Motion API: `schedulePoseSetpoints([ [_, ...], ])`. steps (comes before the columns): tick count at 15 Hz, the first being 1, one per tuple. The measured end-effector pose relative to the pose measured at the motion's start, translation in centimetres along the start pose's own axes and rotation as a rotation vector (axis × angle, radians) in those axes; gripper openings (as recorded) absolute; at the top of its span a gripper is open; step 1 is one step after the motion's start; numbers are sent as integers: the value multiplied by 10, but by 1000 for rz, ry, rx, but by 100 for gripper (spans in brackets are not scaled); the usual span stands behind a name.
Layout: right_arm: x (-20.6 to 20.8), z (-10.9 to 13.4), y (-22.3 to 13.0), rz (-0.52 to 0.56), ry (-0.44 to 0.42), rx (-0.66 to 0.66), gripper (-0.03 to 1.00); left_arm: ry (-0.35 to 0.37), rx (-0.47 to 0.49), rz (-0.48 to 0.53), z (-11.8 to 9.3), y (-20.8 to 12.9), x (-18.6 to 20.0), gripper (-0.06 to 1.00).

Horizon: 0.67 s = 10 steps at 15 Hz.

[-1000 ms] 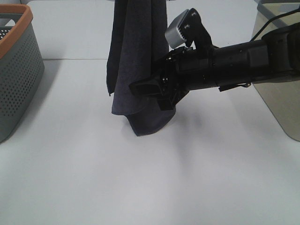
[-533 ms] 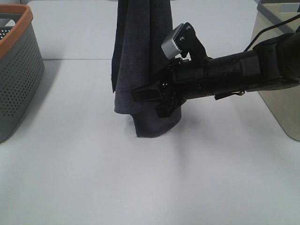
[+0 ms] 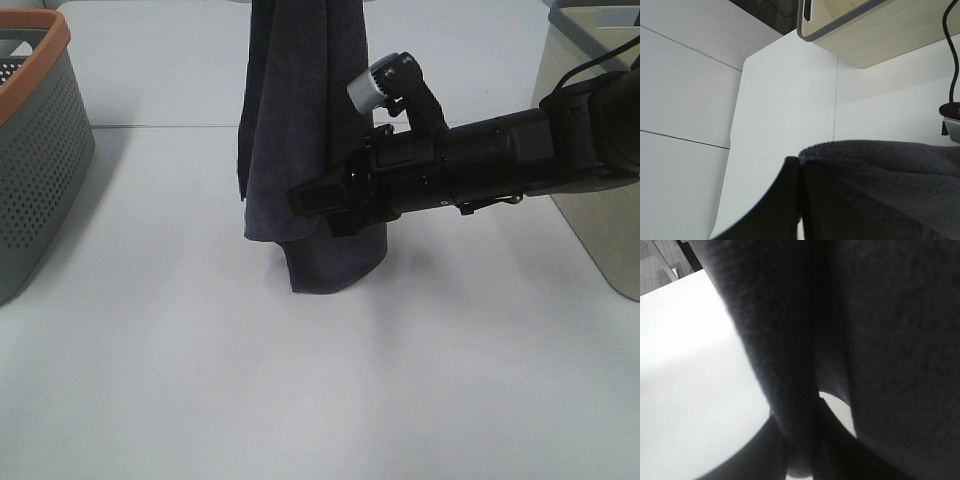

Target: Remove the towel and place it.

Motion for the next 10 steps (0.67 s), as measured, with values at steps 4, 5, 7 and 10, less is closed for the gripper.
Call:
schedulePoseSetpoints([
  [4,0,1,-2,18,10,-24,16,0,0,0,0,0,0,0],
  [5,0,1,-2,22,11,-22,13,0,0,0,0,0,0,0],
  [7,0,1,-2,24,12,-36,2,0,0,0,0,0,0,0],
  [10,6,6,-1,58,16,-115,2,-7,-1,3,-1,-1,0,0],
])
Point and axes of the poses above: a point on each arm's last joint axis where the gripper is mounted, x pointing back along that axis away from the gripper, z along the wrist's bending axis when the last joint is at zero, y = z × x, the point moved 1 cm from there along -x, pointing out along that axis toward the gripper, and after that the axes turned 7 degrees about -x, right-handed, at the moved point
